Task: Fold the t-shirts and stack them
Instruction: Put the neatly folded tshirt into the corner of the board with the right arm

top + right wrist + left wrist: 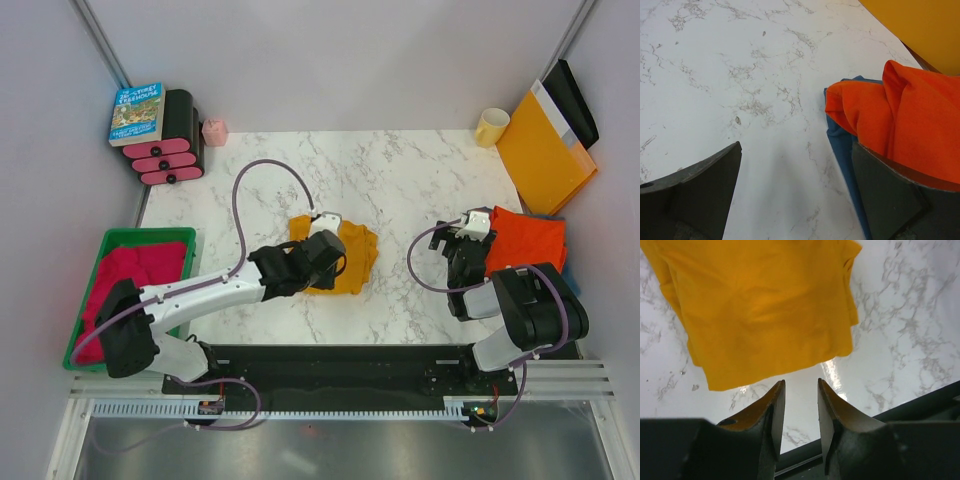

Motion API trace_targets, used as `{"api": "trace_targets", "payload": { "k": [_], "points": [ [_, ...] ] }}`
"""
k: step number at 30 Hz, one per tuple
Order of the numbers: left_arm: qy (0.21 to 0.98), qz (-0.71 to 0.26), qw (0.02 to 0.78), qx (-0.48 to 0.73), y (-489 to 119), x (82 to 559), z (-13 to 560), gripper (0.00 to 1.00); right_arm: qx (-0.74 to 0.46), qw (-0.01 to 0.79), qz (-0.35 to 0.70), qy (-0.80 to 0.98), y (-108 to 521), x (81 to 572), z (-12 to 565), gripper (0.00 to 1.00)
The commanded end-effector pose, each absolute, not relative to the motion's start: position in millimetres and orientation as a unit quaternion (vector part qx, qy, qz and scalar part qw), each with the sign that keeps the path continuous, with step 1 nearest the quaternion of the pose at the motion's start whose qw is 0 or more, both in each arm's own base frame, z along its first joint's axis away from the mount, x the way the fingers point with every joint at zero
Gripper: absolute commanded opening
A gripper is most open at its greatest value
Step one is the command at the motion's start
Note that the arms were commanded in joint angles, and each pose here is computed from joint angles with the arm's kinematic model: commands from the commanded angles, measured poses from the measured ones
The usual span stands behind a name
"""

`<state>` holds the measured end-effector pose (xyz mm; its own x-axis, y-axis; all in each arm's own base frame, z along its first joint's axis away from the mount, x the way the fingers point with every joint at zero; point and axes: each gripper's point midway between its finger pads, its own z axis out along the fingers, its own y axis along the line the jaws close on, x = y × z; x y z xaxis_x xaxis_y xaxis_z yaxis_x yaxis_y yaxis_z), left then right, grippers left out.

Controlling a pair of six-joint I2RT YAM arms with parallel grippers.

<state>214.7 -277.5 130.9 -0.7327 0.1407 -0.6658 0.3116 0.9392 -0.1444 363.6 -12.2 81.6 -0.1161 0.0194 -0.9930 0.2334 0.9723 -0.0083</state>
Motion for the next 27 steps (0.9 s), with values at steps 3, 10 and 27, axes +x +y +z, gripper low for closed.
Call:
{"api": "trace_targets", "payload": {
  "k": [3,10,27],
  "points": [
    [0.893,-0.133,0.425,0.058,-303.2,248.9,202.4,0.40,0.093,0.679,-0.067,0.726,-9.7,370.4,96.1,0.98],
    [0.884,-0.073,0.460,0.027,-295.4,282.6,219.9,0.40,0.092,0.677,-0.067,0.727,-9.8,370.0,95.0,0.98],
    [0.929,-0.039,0.360,-0.071,-259.3,331.5,129.6,0.39,-0.079,0.506,0.073,0.856,53.0,415.5,106.0,0.98]
  ]
}}
